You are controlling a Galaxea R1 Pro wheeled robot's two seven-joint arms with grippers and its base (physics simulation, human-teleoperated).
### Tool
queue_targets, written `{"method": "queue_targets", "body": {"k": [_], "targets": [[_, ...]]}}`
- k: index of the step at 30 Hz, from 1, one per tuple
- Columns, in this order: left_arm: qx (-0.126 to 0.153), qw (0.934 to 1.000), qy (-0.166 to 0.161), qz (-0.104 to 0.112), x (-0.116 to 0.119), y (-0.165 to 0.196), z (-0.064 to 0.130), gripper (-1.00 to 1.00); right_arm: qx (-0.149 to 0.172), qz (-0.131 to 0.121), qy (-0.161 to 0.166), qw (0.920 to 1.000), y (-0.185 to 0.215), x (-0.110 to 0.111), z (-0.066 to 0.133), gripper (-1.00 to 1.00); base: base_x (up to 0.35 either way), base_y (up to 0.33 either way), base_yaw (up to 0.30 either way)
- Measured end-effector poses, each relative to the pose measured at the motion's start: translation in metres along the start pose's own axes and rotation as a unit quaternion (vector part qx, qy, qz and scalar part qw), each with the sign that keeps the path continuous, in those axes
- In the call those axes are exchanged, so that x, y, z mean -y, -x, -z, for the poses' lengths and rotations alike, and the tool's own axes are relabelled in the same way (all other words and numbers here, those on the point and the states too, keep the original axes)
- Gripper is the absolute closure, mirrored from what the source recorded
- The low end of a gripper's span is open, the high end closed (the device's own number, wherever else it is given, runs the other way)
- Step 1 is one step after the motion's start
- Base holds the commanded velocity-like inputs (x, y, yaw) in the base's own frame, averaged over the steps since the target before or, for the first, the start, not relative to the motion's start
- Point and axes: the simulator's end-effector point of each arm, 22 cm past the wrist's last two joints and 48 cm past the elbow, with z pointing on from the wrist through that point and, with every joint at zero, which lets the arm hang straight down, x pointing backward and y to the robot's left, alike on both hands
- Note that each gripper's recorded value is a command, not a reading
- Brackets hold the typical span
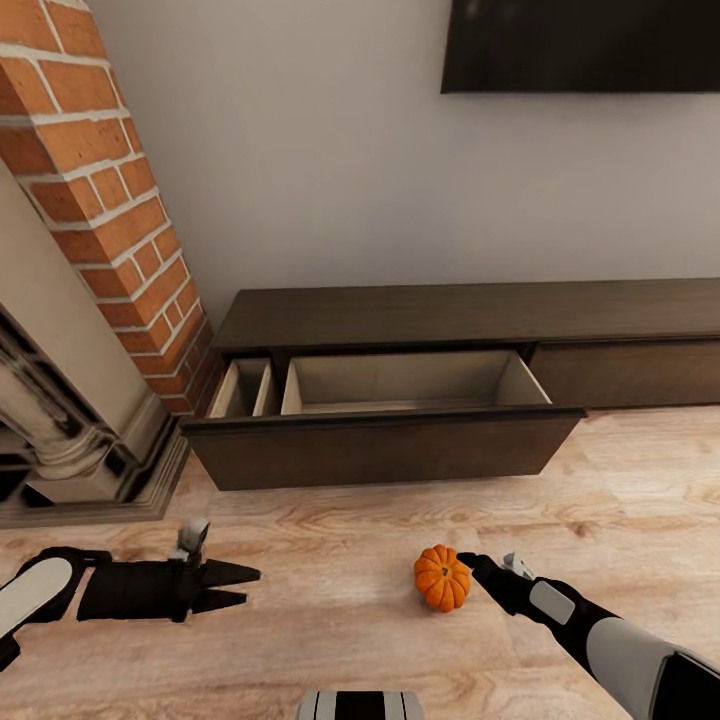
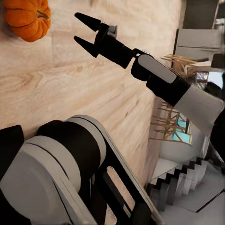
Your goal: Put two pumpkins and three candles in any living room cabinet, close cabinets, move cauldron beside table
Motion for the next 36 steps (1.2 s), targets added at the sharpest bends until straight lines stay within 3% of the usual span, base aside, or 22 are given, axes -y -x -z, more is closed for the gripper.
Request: {"method": "queue_targets", "body": {"k": [2,5,13,24,36], "targets": [[0.003,1.0,-0.006,-0.003,0.002,0.005,0.017,-1.0,-0.001,0.0,0.0,1.0,-0.001,0.001,-0.001,-1.0,0.0,0.0,0.0],[0.002,0.9999,-0.012,-0.001,0.001,0.006,0.024,-1.0,-0.003,-0.002,-0.003,1.0,-0.003,0.007,-0.004,-1.0,0.0,0.0,0.0],[-0.001,0.9998,-0.017,0.005,-0.002,0.006,0.024,-1.0,-0.005,-0.003,0.009,0.9999,-0.003,0.01,-0.007,-1.0,0.0,0.0,0.0],[-0.005,0.9996,-0.017,0.024,-0.018,0.009,0.018,-1.0,0.001,-0.009,-0.002,1.0,0.007,0.048,-0.007,-1.0,0.0,0.0,0.0],[-0.016,0.9987,-0.014,0.047,-0.038,0.007,0.009,-1.0,-0.003,-0.011,0.01,0.9999,-0.003,0.058,-0.019,-1.0,0.0,0.0,0.0]]}}
